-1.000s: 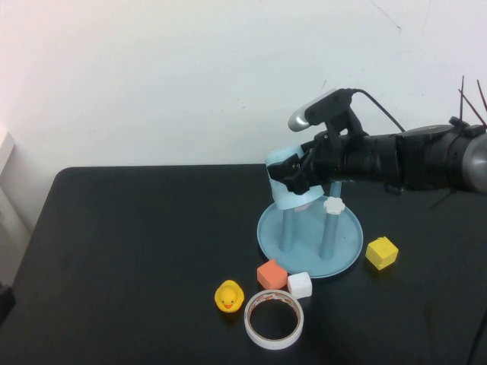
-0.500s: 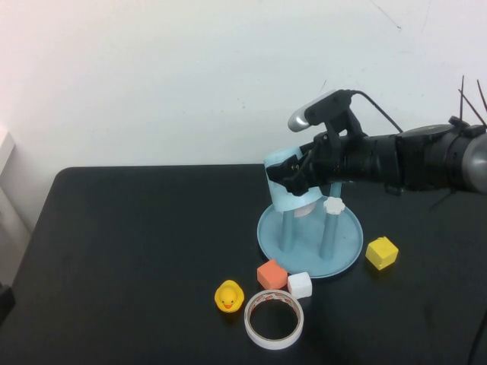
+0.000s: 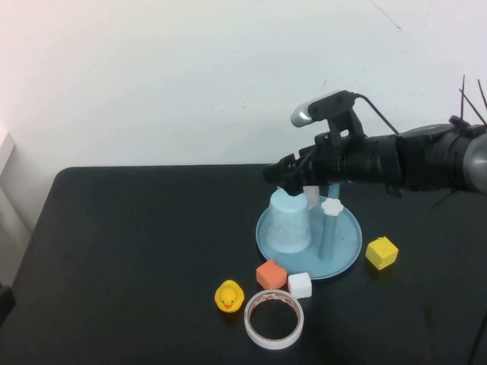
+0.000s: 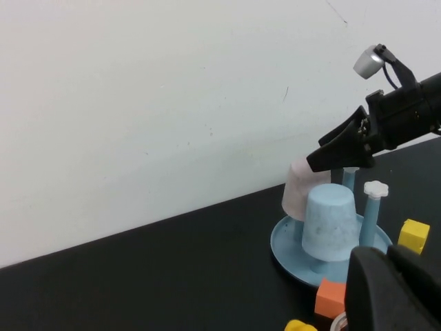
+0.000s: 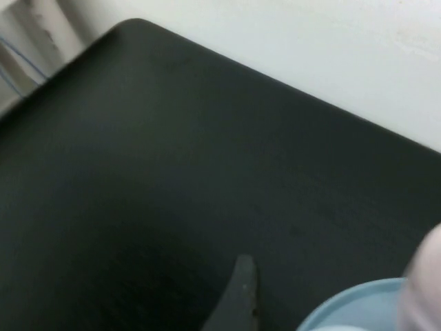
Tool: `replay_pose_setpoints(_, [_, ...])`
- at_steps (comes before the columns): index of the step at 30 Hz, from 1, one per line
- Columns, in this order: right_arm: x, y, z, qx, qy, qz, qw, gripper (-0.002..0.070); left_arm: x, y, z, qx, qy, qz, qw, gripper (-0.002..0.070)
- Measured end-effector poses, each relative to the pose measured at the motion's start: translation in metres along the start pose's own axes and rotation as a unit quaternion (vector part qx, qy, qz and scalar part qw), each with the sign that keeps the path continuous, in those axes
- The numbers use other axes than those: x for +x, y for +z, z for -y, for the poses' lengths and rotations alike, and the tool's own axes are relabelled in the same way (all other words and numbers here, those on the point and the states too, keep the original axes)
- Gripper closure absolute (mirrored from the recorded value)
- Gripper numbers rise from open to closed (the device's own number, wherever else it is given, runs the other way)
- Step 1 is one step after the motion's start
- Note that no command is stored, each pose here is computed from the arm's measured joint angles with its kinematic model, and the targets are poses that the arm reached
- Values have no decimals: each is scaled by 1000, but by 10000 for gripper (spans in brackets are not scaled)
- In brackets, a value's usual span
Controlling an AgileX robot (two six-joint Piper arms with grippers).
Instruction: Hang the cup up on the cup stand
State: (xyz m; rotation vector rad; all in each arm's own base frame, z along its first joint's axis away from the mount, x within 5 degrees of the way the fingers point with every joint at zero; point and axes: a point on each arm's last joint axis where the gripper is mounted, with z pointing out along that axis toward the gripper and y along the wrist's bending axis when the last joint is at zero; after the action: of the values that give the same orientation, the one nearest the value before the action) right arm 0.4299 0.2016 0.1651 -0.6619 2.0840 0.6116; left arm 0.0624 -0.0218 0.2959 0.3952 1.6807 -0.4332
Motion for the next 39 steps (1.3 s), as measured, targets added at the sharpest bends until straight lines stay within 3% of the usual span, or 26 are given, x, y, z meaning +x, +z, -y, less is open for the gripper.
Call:
replay_pose_setpoints(3, [0,-4,2,-25,17,-1,1000,1,2,0,-1,-4,-10,-11,1000,675])
replay_pose_setpoints(5, [-4,-12,5,-47,38,-2,998,82,6,0,-2,-12,-22,-35,999,675])
replay_pose_setpoints(10, [-27,-62,16,-129,34,1,991,526,19,-6,-8,-29,12,-88,996,675])
replay_pose_setpoints(13, [-44,-105,19,-191,18,15,981,633,27,-10,-11,-27,17,-80,996,675])
replay_pose_setpoints(19, [-76,-184,0,-243,-50,41,968,664,43,-18,-18,-31,-14,-55,998,676])
replay_pose_setpoints(29, [-119,-324,-93,-189,-216,113,951,664,43,-21,-21,-34,-20,-39,998,676])
replay_pose_setpoints(35, [-100,-375,-134,-137,-245,153,947,664,43,-22,-21,-34,-21,-38,998,676])
replay_pose_setpoints(39, [-61,-393,-152,-90,-232,180,952,664,43,-22,-21,-34,-21,-38,998,676])
